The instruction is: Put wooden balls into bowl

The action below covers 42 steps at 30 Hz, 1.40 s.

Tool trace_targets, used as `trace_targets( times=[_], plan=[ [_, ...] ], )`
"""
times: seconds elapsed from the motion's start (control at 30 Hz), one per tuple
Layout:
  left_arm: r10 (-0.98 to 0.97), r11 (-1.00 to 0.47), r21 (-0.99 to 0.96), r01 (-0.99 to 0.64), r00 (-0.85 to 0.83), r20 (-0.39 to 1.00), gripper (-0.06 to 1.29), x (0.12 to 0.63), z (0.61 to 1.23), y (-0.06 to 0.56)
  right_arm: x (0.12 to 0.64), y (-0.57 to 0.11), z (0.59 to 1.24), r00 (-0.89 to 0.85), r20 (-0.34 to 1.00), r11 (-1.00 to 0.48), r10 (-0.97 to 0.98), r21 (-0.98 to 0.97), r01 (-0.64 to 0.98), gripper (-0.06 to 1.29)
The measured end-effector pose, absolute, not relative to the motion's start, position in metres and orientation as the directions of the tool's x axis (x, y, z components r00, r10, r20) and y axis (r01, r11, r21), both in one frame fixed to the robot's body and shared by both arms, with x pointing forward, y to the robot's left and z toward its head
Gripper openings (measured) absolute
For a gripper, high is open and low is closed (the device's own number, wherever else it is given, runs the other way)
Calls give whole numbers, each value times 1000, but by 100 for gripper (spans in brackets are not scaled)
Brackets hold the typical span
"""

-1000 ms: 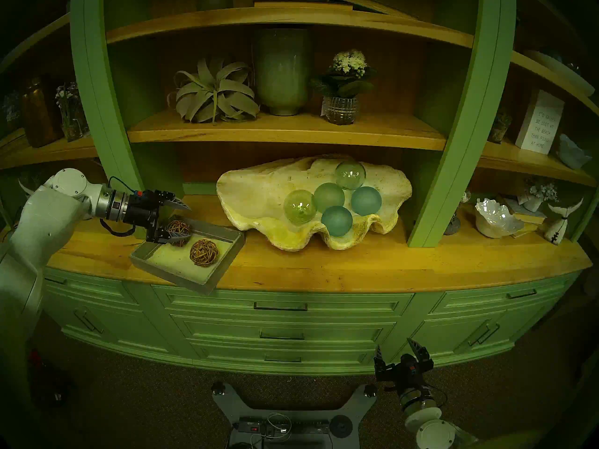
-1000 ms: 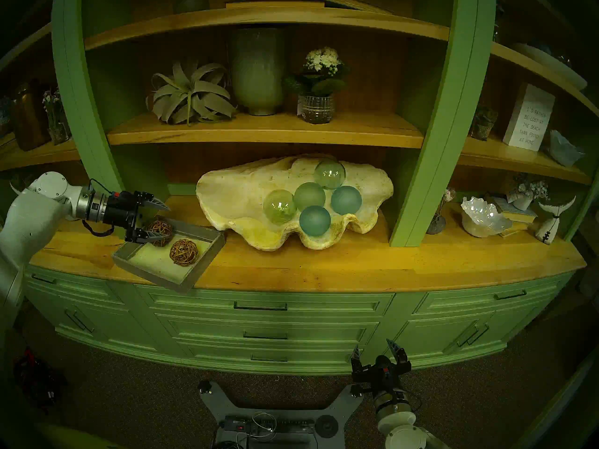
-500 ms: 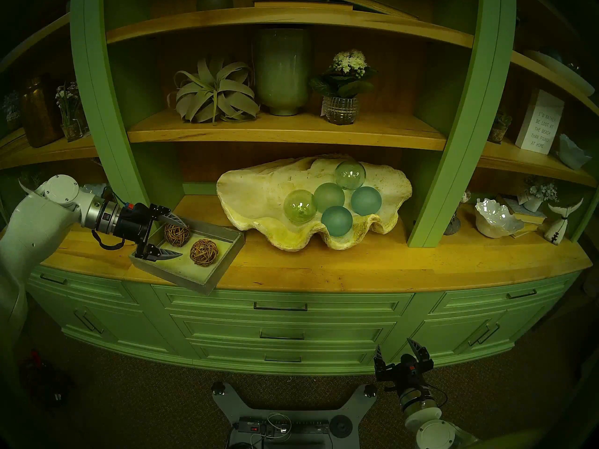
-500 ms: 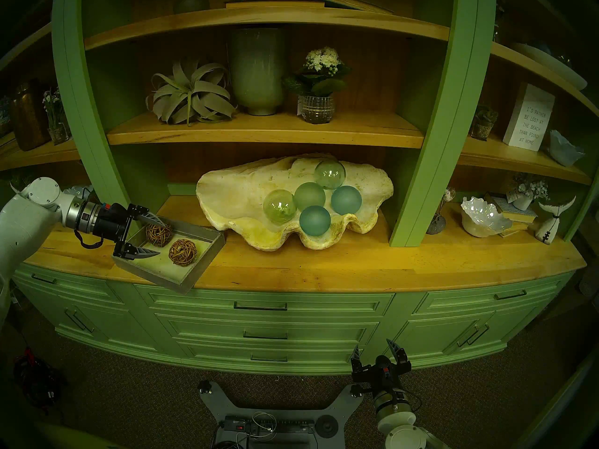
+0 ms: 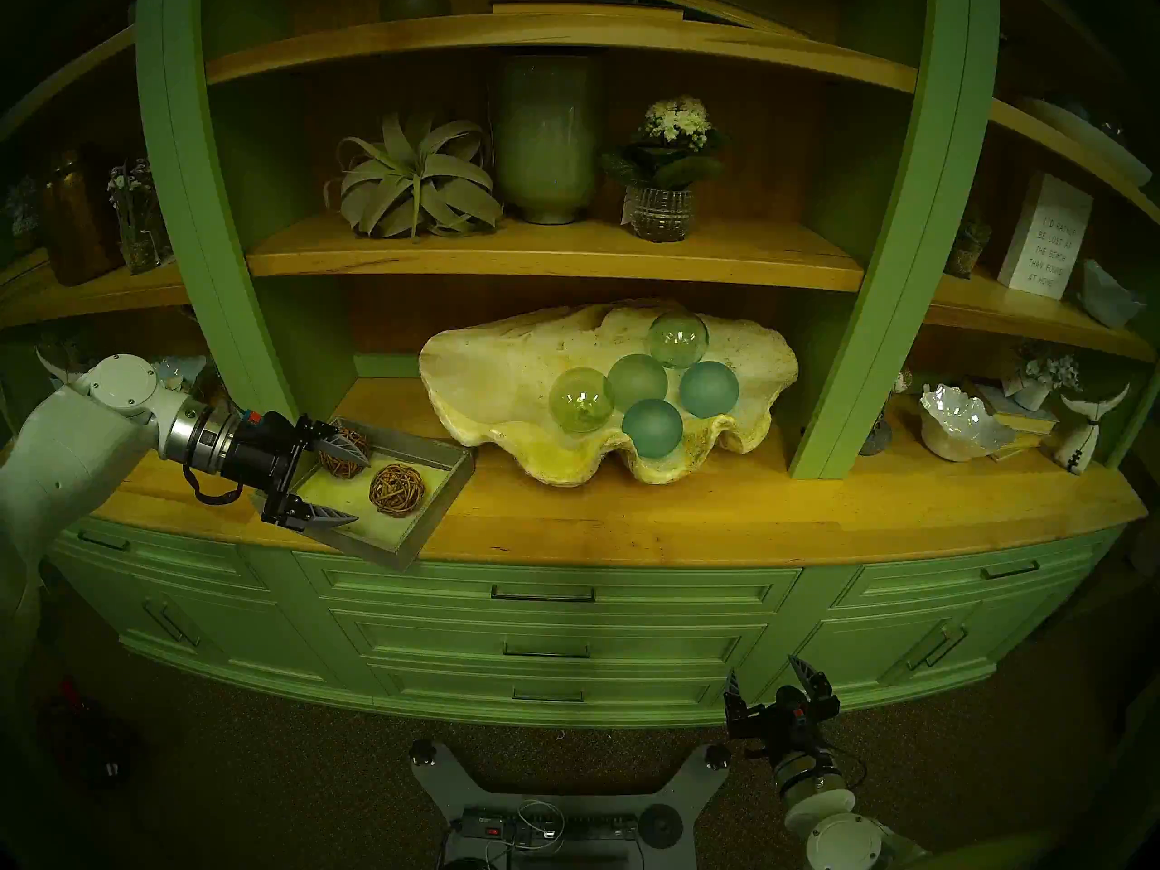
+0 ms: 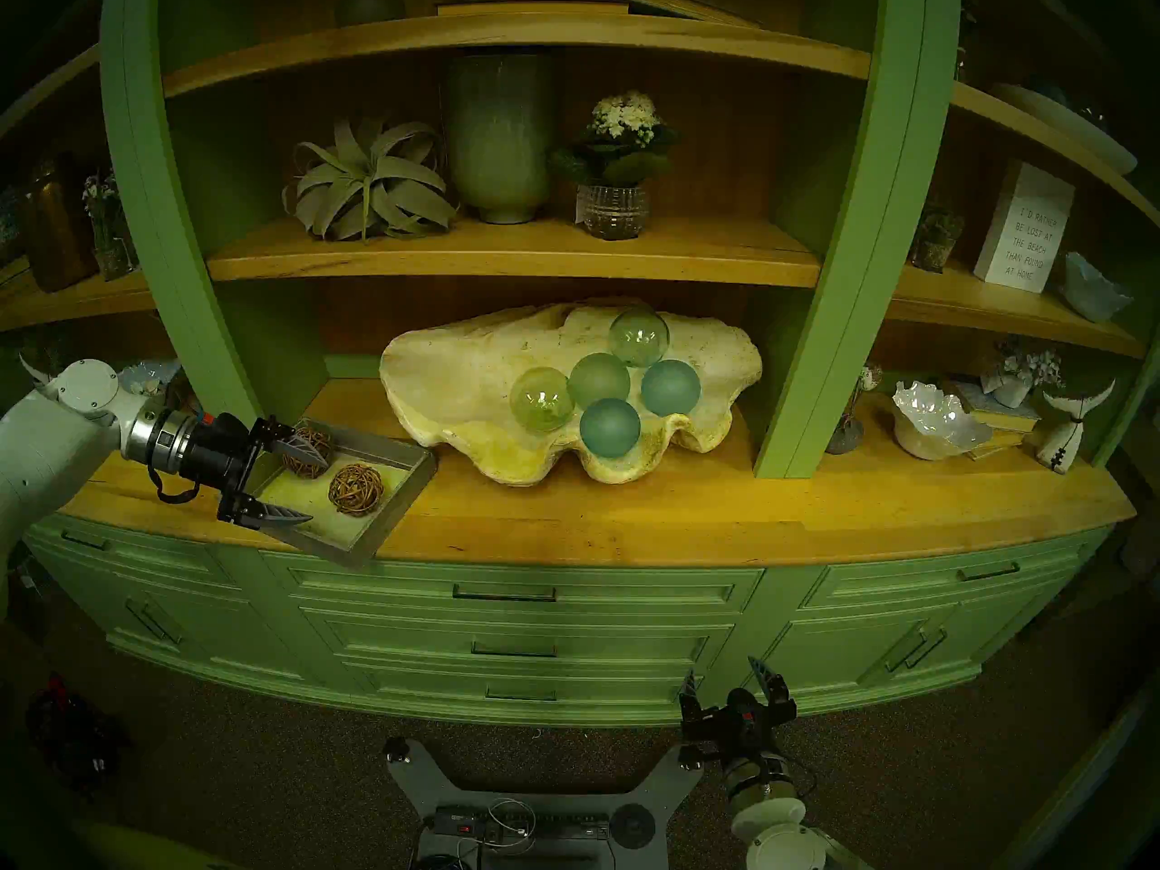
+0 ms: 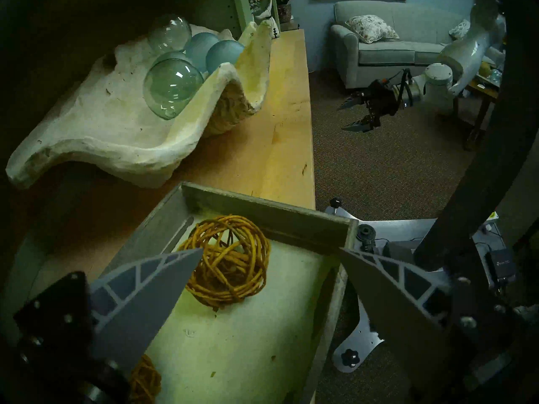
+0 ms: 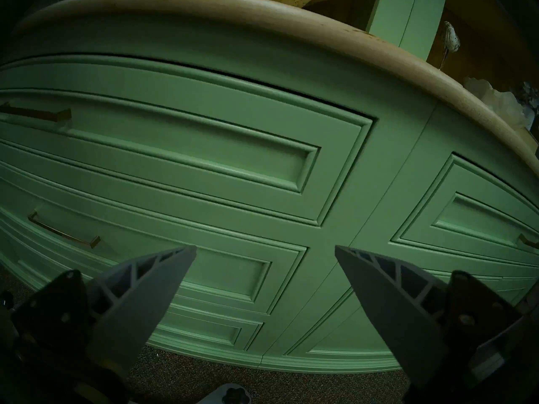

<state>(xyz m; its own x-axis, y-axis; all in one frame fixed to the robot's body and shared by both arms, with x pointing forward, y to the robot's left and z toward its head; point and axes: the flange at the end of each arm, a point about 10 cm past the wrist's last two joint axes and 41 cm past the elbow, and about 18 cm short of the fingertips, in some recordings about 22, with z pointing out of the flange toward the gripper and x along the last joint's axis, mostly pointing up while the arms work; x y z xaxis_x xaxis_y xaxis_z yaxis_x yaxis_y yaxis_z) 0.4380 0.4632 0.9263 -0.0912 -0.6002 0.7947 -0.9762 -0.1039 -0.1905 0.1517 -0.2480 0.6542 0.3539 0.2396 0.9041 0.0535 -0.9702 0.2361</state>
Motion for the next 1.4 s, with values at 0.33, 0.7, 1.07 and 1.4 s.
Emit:
trace_targets(
  times=[0.33, 0.7, 1.07, 1.4],
  plan=[
    [-584, -115, -251, -961, -140, 800, 126, 456, 934, 455, 151, -248, 654, 355, 904, -970, 240, 236, 54, 124],
    [-595, -115, -235, -965, -122, 794, 126, 466, 912, 445, 151, -248, 654, 355, 904, -970, 240, 236, 55, 124],
    [-610, -136, -242, -961, -111, 785, 126, 477, 900, 443, 151, -248, 654, 355, 904, -970, 240, 236, 55, 124],
    [-622, -144, -247, -958, -106, 776, 126, 485, 892, 439, 151, -248, 654, 355, 904, -970, 240, 236, 55, 124]
  ],
)
